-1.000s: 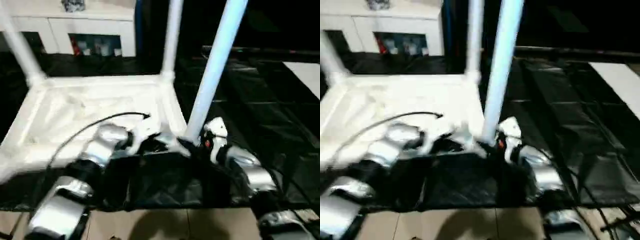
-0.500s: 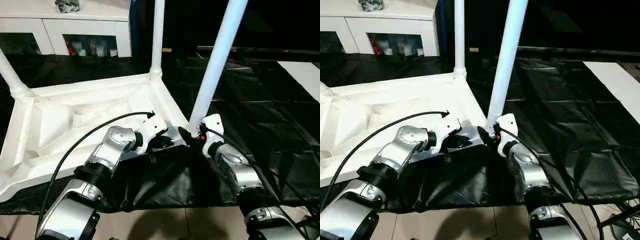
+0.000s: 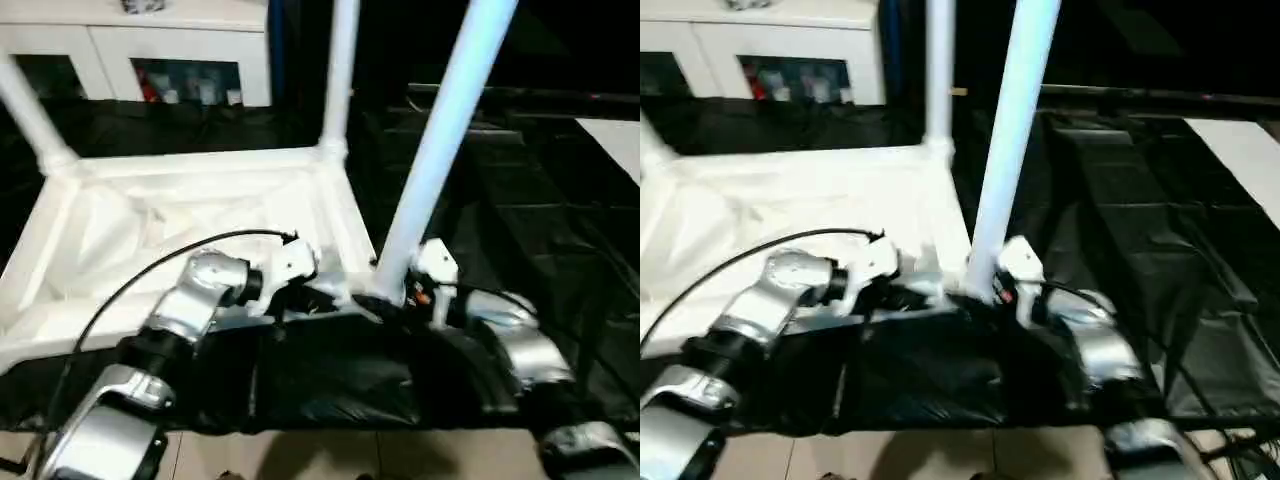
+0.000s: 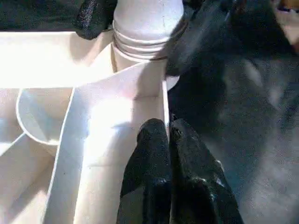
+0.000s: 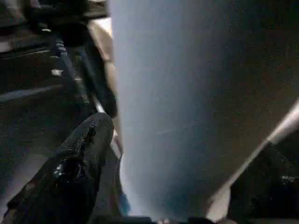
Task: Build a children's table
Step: Rotate leg to tighten
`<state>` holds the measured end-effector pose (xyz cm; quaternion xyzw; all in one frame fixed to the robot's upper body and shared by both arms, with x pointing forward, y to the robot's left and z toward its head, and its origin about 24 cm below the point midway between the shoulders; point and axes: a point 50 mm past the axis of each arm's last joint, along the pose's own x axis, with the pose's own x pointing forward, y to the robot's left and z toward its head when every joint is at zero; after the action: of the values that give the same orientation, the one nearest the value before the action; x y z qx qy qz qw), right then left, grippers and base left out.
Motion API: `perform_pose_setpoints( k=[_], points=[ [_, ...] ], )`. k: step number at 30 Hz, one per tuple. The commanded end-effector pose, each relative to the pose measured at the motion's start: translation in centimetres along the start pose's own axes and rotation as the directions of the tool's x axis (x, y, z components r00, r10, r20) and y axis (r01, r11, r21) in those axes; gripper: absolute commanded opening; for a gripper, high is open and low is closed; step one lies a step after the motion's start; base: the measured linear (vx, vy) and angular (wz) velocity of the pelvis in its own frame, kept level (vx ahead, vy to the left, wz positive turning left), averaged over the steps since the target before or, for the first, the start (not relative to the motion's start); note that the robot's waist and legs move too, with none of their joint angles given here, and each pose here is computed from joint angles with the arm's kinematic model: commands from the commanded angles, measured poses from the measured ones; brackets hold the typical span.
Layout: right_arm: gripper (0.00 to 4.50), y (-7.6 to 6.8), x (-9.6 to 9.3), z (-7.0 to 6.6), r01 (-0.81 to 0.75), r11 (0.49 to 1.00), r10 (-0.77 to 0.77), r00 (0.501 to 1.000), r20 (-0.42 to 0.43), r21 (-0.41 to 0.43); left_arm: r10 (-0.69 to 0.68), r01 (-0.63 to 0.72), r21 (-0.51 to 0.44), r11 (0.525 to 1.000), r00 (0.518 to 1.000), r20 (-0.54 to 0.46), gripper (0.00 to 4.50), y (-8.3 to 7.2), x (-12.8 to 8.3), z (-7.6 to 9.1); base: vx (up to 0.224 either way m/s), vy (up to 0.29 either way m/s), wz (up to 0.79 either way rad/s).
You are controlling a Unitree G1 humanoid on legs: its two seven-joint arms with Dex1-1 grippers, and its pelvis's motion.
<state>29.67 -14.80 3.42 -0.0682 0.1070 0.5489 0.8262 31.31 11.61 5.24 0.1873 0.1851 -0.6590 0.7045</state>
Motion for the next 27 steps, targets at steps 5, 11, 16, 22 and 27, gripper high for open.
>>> perform_pose_setpoints(
  k=[5, 11, 16, 22, 27],
  points=[
    [3.33, 0.6, -0.6, 0.1, -0.127, 0.992, 0.127, 0.991, -0.034, -0.005, -0.137, 0.137, 0.049, 0.989, 0.991, 0.002, 0.0, -1.0, 0.1, 0.4, 0.0, 0.0, 0.0],
    [2.8, 0.8, -0.8, -0.1, -0.175, 0.985, 0.174, 0.983, -0.061, -0.002, -0.167, 0.168, 0.052, 0.984, 0.986, -0.025, 0.0, -1.1, -0.5, 0.1, 0.0, 0.0, 0.0],
    [2.69, 1.1, -0.5, -0.2, -0.194, 0.981, 0.195, 0.98, -0.043, 0.023, -0.167, 0.168, 0.043, 0.985, 0.985, -0.033, 0.0, -1.0, -0.6, -0.1, 0.0, 0.0, 0.0],
    [2.67, 1.7, 0.0, -0.5, -0.177, 0.98, 0.175, 0.984, 0.022, 0.096, -0.144, 0.146, 0.035, 0.989, 0.988, -0.052, 0.0, -1.0, -0.3, -0.3, 0.0, 0.0, 0.0],
    [2.67, 1.3, 1.2, -0.3, -0.033, 0.982, 0.014, 0.995, 0.101, 0.187, -0.008, 0.009, 0.008, 1.0, 0.998, -0.068, 0.0, -0.2, 0.9, -0.1, 0.0, 0.0, 0.0]
  ],
)
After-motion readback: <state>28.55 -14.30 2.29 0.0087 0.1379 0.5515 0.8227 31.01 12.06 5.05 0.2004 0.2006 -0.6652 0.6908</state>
